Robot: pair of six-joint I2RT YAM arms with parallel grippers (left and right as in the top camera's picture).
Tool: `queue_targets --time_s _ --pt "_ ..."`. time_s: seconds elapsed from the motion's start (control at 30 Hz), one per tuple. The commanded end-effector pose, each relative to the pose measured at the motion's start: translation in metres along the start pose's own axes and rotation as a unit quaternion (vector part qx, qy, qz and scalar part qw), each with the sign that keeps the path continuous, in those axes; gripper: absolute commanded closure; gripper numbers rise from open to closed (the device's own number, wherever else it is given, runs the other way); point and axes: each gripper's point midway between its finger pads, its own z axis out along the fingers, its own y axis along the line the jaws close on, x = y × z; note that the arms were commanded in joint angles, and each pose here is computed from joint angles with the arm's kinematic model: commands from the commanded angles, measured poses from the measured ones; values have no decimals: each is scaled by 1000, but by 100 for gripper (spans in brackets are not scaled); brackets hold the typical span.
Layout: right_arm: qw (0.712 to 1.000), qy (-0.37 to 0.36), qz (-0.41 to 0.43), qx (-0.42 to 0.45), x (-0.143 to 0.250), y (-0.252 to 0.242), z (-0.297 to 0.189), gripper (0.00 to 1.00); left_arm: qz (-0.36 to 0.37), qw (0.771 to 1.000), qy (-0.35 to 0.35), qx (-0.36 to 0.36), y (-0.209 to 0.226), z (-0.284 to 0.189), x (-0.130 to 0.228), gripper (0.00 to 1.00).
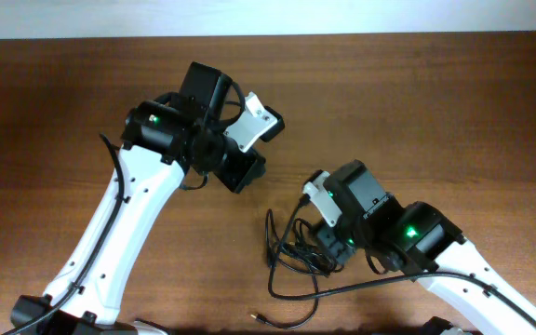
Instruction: Untangle cables
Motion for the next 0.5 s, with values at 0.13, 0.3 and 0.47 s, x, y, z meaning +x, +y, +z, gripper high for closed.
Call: queue_targets --time_s 0.13,0.3,0.47 --pt "997 58 50 23 33 -6 1 70 34 999 -12 -3 -3 -7 -2 98" --pt "997 60 48 22 31 -9 36 70 35 999 -13 -3 -3 -7 -3 98" --pt "993 103 50 23 34 -12 71 96 34 999 -13 -3 -3 -7 -3 97"
